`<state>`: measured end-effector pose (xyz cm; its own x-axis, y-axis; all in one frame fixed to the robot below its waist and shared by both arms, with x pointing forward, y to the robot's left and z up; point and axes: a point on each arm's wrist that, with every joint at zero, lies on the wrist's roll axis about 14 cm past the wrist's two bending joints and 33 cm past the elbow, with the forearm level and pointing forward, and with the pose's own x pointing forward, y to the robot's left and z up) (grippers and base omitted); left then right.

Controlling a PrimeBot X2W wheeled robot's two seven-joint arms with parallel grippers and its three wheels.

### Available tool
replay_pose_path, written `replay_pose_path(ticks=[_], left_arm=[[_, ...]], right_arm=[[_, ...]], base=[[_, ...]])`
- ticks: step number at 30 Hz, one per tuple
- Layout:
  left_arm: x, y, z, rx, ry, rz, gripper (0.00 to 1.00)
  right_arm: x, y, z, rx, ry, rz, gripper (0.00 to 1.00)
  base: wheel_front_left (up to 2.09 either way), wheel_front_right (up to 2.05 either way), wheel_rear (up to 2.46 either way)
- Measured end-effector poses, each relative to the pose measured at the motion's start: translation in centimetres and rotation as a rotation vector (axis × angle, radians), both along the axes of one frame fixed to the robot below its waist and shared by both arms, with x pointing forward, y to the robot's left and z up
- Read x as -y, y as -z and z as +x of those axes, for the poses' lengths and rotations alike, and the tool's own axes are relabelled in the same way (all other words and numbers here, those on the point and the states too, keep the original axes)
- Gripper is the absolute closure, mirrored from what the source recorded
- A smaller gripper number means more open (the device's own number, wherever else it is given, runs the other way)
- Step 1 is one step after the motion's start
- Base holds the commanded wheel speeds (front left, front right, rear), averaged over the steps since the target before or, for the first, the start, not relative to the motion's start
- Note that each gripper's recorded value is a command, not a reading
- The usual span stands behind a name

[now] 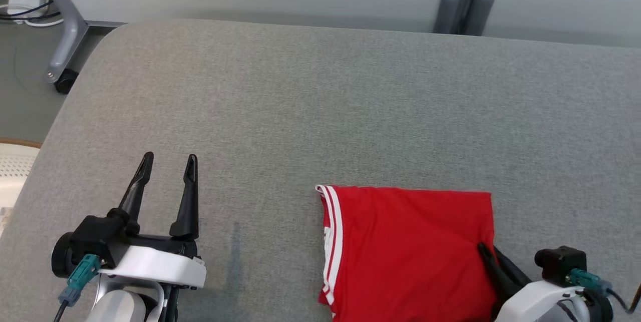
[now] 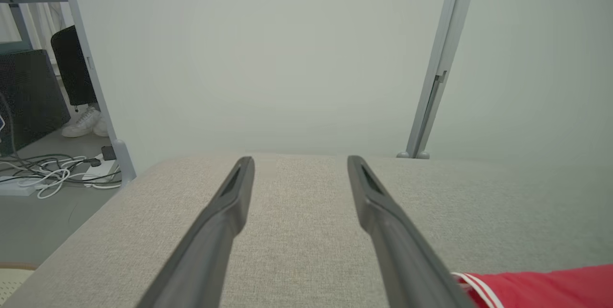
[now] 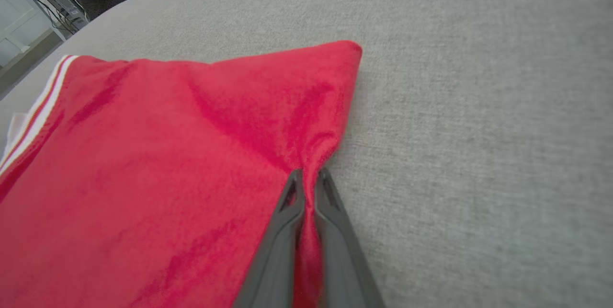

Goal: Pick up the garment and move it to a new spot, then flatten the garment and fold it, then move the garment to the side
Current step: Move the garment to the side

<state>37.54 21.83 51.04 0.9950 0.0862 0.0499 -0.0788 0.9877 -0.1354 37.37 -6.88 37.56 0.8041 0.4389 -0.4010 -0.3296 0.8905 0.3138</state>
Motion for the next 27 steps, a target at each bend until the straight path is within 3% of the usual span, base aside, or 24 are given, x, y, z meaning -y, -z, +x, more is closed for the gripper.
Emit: replay_pose_path(ticks=[8,18,27], left_arm=[[2.9,-1.1,2.3,0.048,0.089,-0.002,0.0],[10.1,-1.6,7.1,0.1,0.315,-0.019,0.0],[14.4,1.6,11.8,0.064,0.463,-0.012,0.0]], right_arm=[[6.5,-2.6,2.2,0.124,0.089,-0.126,1.0],[18.4,-10.7,7.9,0.36,0.251,-0.359,1.0],[31.1,-12.7,10.7,0.338,0.421,-0.616,1.0]], base=[[0.0,0.0,0.0],[0.0,0.0,0.0],[0.0,0.0,0.0]])
